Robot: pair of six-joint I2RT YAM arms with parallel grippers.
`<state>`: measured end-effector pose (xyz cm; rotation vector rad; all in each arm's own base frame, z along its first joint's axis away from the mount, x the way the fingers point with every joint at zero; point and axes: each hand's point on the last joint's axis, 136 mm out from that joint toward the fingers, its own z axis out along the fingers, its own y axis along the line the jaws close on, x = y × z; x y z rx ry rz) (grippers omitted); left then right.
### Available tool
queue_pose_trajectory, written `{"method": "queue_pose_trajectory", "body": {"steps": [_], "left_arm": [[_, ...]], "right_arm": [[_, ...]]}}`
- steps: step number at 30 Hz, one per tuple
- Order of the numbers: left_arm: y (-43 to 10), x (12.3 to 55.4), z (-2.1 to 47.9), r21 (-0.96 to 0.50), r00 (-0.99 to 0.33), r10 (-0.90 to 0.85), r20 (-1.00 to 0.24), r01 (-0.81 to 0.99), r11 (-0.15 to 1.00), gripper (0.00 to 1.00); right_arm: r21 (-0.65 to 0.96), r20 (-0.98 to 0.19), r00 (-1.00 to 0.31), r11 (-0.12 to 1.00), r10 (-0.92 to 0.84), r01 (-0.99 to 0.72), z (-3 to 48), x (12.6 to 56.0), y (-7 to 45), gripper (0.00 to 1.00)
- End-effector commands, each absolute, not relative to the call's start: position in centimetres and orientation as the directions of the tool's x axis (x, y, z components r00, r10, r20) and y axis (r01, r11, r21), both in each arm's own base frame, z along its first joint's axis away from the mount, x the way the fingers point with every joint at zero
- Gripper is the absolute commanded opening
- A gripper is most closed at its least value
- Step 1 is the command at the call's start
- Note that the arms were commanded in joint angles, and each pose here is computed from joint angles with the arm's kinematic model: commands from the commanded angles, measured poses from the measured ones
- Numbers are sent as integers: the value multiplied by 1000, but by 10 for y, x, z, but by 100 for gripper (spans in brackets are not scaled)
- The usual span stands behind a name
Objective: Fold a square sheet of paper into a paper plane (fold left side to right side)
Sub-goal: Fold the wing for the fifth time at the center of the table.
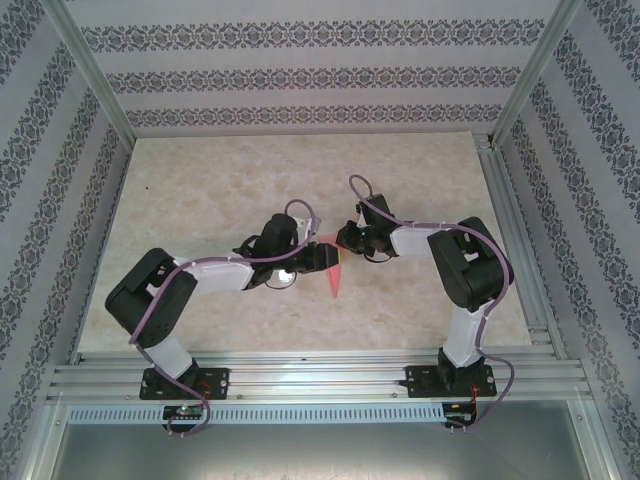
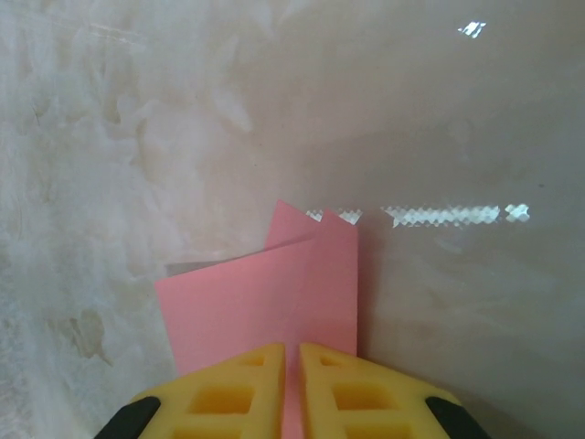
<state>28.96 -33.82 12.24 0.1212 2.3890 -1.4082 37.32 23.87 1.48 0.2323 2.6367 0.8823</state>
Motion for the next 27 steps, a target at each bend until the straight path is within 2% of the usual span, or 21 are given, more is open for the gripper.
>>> {"method": "queue_pose_trajectory", "body": {"steps": [1, 7, 12, 15, 18, 20, 27], "left_arm": [[-314, 301, 134, -815, -928, -128, -350, 234, 531, 39], [-313, 322, 123, -832, -942, -133, -307, 199, 517, 21], [-330, 331, 103, -856, -961, -98, -258, 180, 484, 16], [-333, 334, 90, -851, -969, -88, -232, 158, 501, 16], [-328, 339, 75, -818, -969, -89, -231, 144, 557, 24], [-327, 341, 64, -800, -971, -87, -221, 130, 586, 26], [-330, 346, 46, -795, -980, -81, -184, 100, 598, 33]], "right_arm": [[549, -222, -945, 832, 239, 81, -11, 359, 230, 13], [557, -223, -946, 827, 236, 75, -8, 359, 234, 14], [567, -226, -946, 821, 232, 66, -6, 360, 239, 14], [568, -225, -947, 821, 230, 64, -5, 360, 240, 14], [569, -227, -946, 820, 230, 63, -4, 361, 241, 14], [569, -226, -947, 820, 229, 62, -4, 360, 241, 14], [572, -227, -948, 818, 226, 58, -3, 360, 242, 14]]}}
